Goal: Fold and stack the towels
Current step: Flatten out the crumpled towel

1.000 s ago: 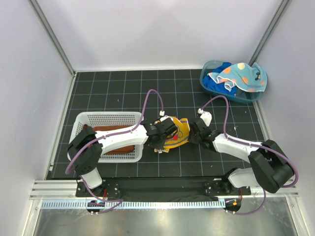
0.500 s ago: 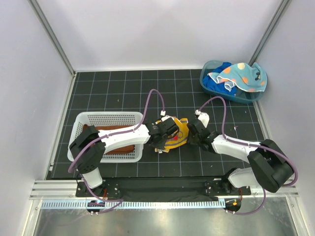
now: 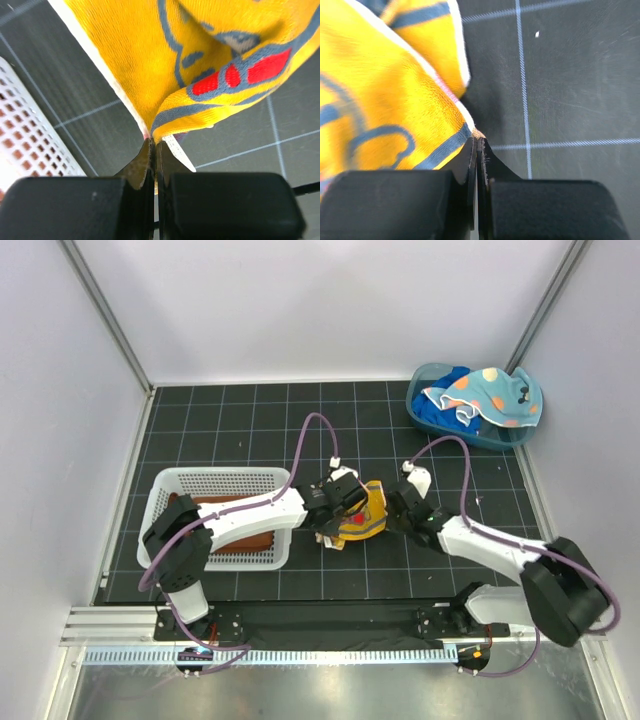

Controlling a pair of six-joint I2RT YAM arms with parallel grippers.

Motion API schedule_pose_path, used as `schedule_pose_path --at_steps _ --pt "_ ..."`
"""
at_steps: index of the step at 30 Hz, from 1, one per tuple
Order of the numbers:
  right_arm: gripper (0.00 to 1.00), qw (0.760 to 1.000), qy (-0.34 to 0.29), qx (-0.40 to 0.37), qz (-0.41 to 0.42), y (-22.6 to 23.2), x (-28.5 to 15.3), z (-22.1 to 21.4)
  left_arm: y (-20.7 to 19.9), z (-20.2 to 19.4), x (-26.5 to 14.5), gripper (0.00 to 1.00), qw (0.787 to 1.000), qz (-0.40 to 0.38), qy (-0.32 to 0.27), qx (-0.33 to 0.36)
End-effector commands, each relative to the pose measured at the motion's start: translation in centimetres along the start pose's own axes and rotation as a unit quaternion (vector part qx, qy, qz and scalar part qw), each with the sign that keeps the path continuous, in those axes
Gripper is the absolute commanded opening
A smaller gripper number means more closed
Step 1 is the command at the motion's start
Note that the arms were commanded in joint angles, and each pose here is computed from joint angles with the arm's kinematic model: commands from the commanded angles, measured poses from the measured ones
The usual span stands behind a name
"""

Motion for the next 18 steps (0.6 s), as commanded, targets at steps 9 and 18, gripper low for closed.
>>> schedule_pose_path --at_steps 9,18 --pt "0.01 0.984 -0.168 0.047 0.046 -0.6 -12.2 10.0 -0.6 5.1 -7.9 0.00 0.994 -0.050 -0.096 0.017" --pt "0.01 0.947 -0.302 0.073 0.079 -1.3 -22.3 18.2 0.1 9.9 -18.4 0.00 0.975 -0.094 -0.200 0.030"
Point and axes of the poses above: each gripper's point midway between its finger pads, its own x axis out along the fingers, its own y axis along the line the jaws close on, z = x × y, the point moved 7 cm from there along -x, back along the fingers, and after that the axes turned 11 degrees about -x, right-handed, at the moved point
